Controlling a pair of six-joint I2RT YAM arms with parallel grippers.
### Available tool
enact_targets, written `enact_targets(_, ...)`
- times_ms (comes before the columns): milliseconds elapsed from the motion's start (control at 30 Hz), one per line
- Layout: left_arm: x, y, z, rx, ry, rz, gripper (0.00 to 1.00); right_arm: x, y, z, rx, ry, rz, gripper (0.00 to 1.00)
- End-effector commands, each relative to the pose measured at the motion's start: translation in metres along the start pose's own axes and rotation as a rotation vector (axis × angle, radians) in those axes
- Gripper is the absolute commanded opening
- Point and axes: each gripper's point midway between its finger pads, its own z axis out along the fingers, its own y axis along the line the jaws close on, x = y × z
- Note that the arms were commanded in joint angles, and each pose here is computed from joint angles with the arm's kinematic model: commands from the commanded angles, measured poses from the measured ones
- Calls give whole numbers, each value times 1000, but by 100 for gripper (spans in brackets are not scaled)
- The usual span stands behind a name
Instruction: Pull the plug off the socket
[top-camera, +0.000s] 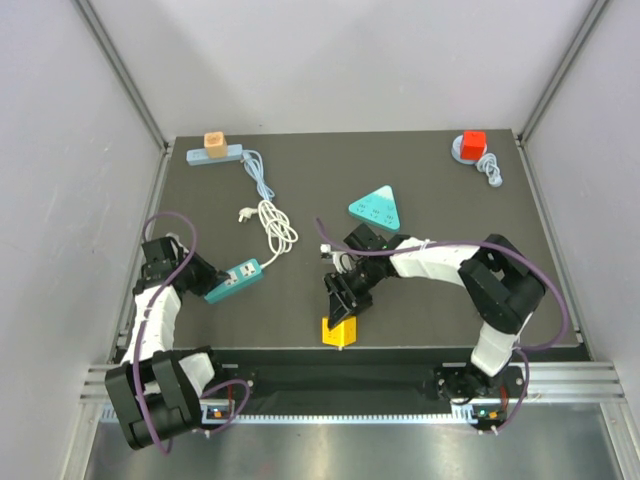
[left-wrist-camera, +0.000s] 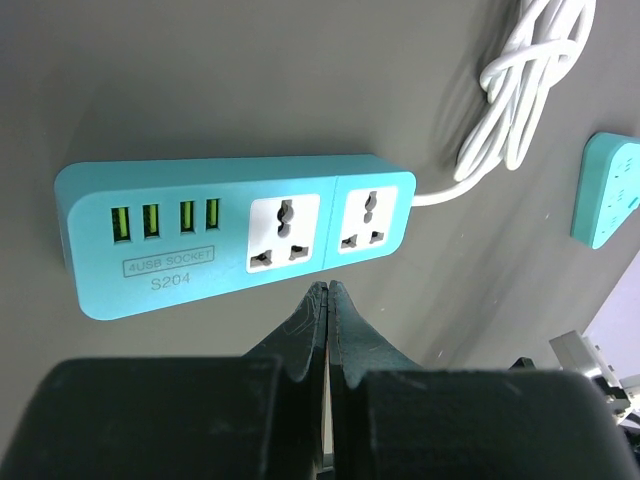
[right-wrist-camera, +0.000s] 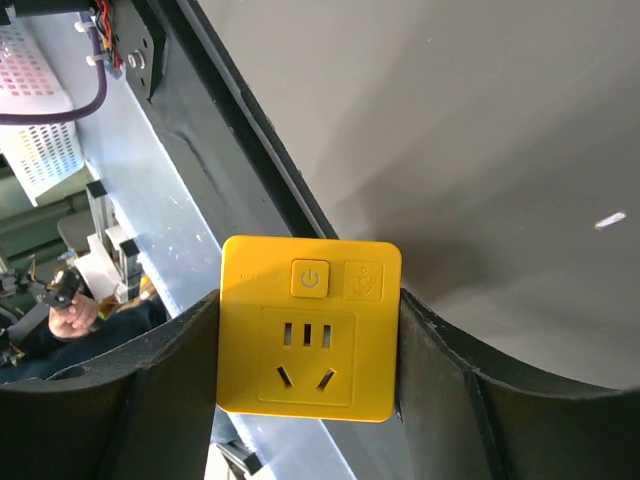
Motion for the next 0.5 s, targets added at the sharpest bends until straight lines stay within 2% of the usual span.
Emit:
enact_targets(0,-2,-7,1,40,-12,44,0,-7,-27,3,100,-20,-54,27)
enact_targets(267,-1,-9,1,49,-10,51,0,-8,-53,3,183,-5,-66,42)
enact_targets(467,0,-10,1,49,-8,53,0,-16,-59,-2,212,-14,-96,57)
